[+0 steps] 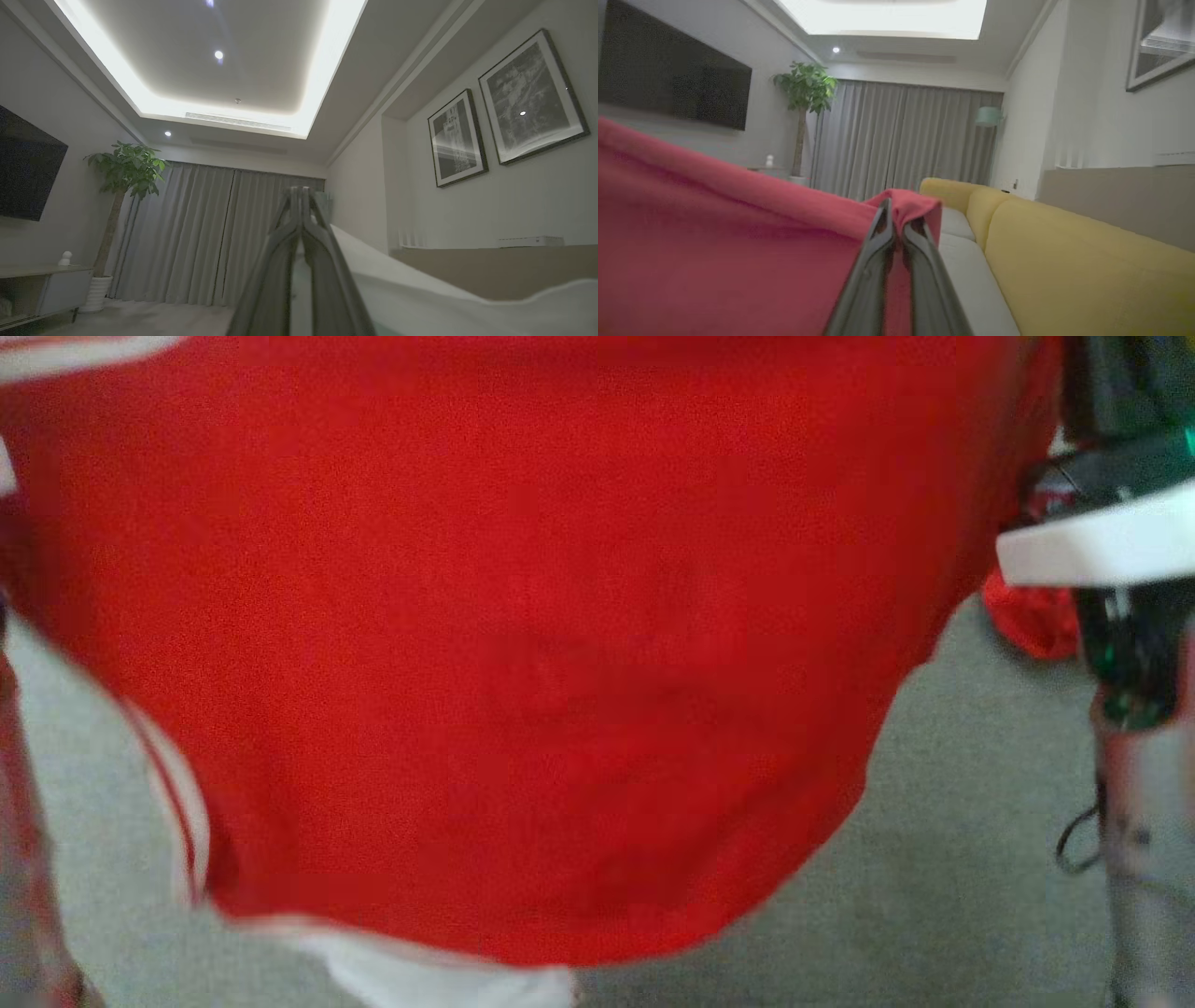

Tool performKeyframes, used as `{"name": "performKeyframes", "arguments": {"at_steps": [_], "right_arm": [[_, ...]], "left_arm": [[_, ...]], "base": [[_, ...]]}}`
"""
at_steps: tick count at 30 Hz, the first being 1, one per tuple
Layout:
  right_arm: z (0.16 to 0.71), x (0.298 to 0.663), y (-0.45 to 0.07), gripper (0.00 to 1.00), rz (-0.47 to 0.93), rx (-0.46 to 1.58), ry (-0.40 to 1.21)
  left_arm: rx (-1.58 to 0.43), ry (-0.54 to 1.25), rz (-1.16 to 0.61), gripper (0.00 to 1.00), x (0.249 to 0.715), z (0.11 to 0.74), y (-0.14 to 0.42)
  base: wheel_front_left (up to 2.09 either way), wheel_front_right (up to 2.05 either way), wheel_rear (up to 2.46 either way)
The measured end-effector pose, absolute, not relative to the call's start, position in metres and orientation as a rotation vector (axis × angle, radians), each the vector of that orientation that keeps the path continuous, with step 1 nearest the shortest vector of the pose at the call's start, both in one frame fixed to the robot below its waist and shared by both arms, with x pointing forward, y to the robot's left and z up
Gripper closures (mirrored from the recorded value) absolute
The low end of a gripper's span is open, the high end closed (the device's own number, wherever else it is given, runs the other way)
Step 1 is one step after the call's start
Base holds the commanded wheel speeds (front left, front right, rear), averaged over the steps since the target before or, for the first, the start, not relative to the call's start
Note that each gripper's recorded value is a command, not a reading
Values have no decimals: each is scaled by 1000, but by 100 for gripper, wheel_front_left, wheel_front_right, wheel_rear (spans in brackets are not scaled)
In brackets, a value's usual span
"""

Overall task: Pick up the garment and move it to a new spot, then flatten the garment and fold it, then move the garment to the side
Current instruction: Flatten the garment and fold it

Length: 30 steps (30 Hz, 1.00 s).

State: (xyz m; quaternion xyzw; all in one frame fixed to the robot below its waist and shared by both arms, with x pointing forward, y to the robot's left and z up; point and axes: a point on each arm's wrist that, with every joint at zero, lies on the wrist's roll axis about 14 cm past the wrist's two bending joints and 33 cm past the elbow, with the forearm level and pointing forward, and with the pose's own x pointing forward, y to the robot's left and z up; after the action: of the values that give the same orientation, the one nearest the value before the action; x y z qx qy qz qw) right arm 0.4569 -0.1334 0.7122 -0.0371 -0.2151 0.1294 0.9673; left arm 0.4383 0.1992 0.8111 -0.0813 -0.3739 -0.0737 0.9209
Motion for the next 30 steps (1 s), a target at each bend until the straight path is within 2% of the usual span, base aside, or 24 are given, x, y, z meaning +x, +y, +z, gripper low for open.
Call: {"name": "performKeyframes", "arguments": {"at_steps": [5, 9, 12, 15, 18, 21, 25, 30], "right_arm": [[682, 532, -132, 100, 282, -218, -316], [671, 592, -122, 100, 303, -205, -262], [675, 627, -121, 100, 290, -220, -271], [687, 650, -117, 100, 283, -220, -312], [692, 660, -117, 100, 269, -178, -338], [683, 663, -121, 100, 259, -180, -321], [644, 657, -124, 100, 257, -191, -217], [565, 627, -127, 100, 278, -207, -25]], "left_arm": [[-78, -600, -131, 100, 525, 768, 211], [-54, -512, -62, 100, 585, 739, 229], [-51, -522, -29, 100, 615, 740, 236], [-39, -594, -3, 100, 631, 768, 241], [0, -642, -14, 100, 634, 792, 239], [22, -618, -29, 100, 637, 788, 236], [31, -511, -44, 100, 637, 749, 232], [45, -364, -61, 100, 614, 676, 231]], "base": [[0, 0, 0], [0, 0, 0], [0, 0, 0], [0, 0, 0], [0, 0, 0], [0, 0, 0], [0, 0, 0], [0, 0, 0]]}}
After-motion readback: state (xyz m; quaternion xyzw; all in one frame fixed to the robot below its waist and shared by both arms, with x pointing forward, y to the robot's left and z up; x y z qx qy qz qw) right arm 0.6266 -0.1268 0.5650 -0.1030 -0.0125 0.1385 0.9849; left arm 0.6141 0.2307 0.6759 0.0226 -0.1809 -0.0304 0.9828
